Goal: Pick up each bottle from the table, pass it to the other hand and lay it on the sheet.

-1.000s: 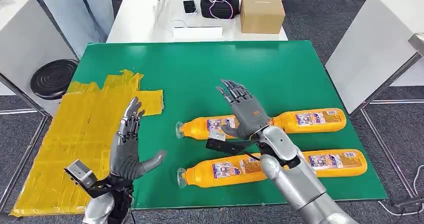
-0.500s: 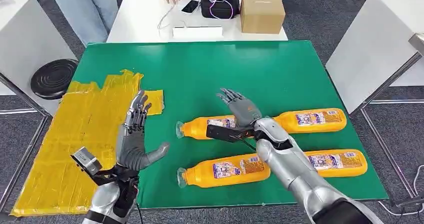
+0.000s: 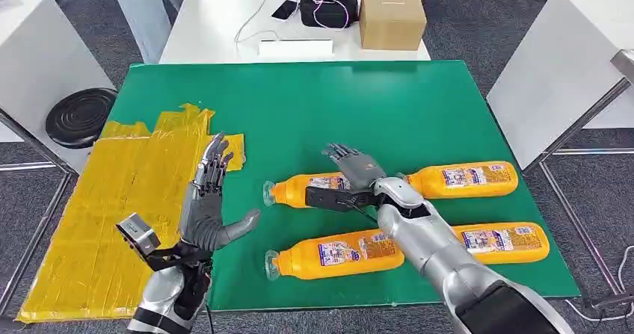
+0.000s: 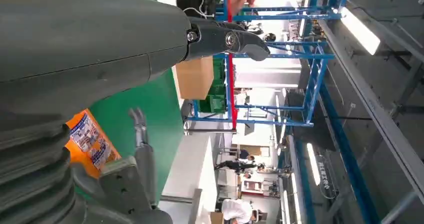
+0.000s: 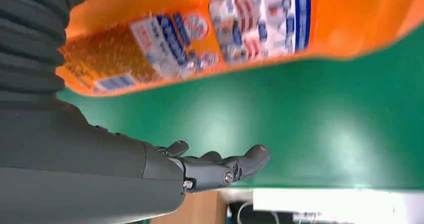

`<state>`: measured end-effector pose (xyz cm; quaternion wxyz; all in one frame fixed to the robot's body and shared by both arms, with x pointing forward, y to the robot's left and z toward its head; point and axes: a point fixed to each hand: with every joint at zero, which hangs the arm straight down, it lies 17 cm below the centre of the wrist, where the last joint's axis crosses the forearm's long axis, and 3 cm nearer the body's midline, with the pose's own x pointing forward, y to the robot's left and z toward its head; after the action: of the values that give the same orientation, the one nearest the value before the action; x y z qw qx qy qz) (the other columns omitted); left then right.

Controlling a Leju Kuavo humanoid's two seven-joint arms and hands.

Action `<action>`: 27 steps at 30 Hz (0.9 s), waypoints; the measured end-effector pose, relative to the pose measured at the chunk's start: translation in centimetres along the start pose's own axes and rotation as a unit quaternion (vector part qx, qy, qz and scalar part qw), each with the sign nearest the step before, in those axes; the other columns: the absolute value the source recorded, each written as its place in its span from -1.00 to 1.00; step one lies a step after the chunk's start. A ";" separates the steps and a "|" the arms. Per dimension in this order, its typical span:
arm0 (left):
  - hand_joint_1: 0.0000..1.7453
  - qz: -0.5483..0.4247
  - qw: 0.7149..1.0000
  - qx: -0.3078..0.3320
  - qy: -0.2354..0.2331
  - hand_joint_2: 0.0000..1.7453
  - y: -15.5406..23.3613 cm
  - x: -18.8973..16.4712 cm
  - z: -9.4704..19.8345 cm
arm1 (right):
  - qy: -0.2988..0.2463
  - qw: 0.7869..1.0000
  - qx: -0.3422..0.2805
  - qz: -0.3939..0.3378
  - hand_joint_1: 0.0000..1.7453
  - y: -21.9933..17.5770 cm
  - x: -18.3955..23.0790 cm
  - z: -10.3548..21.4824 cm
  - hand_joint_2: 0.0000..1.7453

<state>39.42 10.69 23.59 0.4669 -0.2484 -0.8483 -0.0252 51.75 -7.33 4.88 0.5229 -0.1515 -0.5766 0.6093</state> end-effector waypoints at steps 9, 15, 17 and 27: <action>-1.00 0.005 1.000 0.004 0.006 1.00 0.2 -0.5 -0.1 | 0.021 0.998 0.051 0.016 -1.00 1.9 -0.8 0.0 1.00; -1.00 0.006 1.000 0.006 0.009 1.00 0.3 -0.8 -0.1 | 0.051 0.994 0.081 0.043 -1.00 3.1 -2.3 0.3 1.00; -1.00 0.006 1.000 0.006 0.010 1.00 0.3 -0.9 -0.1 | 0.053 0.994 0.084 0.046 -1.00 3.3 -2.4 0.3 1.00; -1.00 0.006 1.000 0.007 0.013 1.00 0.3 -1.1 -0.2 | 0.094 0.987 0.097 0.088 -0.92 3.4 -4.1 0.5 1.00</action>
<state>40.21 10.48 22.75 0.4802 -0.2499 -0.8406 -0.0192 51.43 -10.23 0.45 0.5318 -0.2069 -0.4473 0.6887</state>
